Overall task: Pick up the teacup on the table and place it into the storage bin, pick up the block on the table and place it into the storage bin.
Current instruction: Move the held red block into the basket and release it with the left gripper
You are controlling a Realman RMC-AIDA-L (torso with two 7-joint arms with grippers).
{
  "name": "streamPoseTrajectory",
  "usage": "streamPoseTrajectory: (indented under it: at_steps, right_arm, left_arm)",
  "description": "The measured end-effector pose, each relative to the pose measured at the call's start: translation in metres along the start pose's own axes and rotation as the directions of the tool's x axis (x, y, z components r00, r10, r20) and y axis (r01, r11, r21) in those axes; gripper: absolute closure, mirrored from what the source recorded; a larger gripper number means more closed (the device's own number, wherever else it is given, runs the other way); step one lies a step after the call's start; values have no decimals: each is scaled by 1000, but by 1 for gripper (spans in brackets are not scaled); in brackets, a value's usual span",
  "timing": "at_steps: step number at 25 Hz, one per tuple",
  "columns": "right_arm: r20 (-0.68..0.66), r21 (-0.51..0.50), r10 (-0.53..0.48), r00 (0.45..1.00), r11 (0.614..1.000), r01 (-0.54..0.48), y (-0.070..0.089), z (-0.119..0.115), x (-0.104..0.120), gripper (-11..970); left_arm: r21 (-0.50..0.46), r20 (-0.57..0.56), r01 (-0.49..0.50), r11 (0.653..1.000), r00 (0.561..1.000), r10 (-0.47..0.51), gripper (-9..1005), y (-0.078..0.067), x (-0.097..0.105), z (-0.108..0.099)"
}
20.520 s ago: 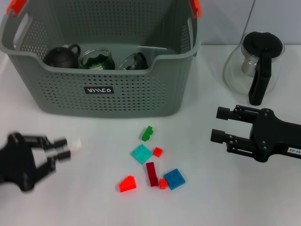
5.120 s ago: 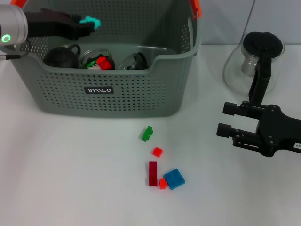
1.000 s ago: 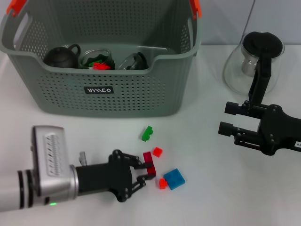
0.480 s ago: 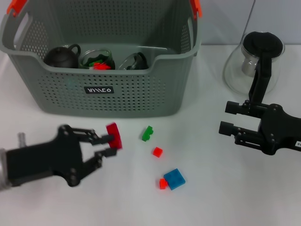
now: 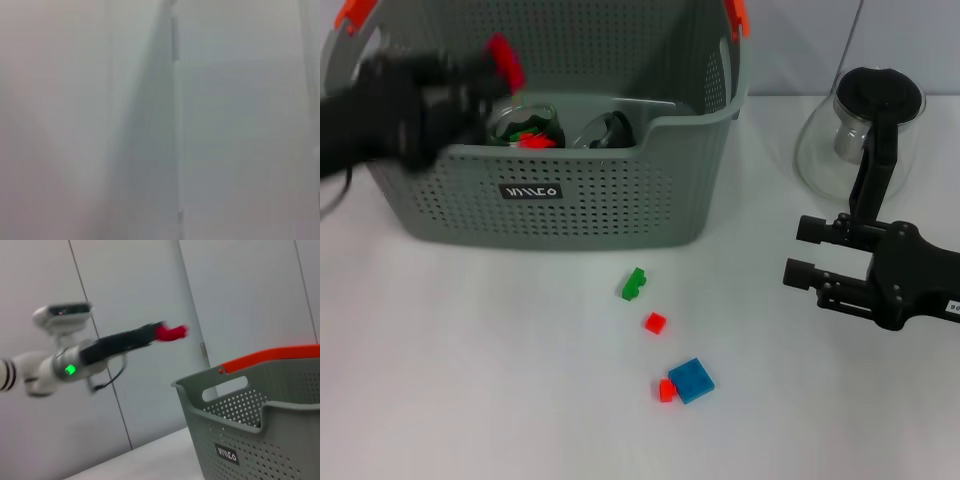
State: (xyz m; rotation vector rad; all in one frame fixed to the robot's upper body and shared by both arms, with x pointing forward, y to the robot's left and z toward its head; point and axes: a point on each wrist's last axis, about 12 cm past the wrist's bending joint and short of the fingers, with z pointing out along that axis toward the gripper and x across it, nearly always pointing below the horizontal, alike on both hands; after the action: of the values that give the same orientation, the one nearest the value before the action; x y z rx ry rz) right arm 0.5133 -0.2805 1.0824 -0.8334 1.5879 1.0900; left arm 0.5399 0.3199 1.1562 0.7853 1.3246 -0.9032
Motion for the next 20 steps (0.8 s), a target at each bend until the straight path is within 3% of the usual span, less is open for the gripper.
streamPoseTrajectory:
  at_steps: [5, 10, 14, 20]
  right_arm:
    - [4, 4, 4, 1000, 1000, -4, 1, -1, 1, 285]
    - [5, 1, 1, 1000, 1000, -1, 0, 0, 0, 285]
    - [4, -1, -1, 1000, 1000, 1, 0, 1, -1, 286]
    - [4, 4, 3, 1000, 1000, -3, 1, -1, 1, 286]
  left_arm:
    - [-146, -182, 67, 987, 979, -94, 803, 39, -34, 35]
    - [-266, -395, 45, 963, 906, -151, 784, 60, -40, 68]
    - [-370, -470, 33, 928, 855, -218, 769, 69, -34, 81]
    - [-424, -446, 35, 905, 862, -242, 746, 70, -30, 80]
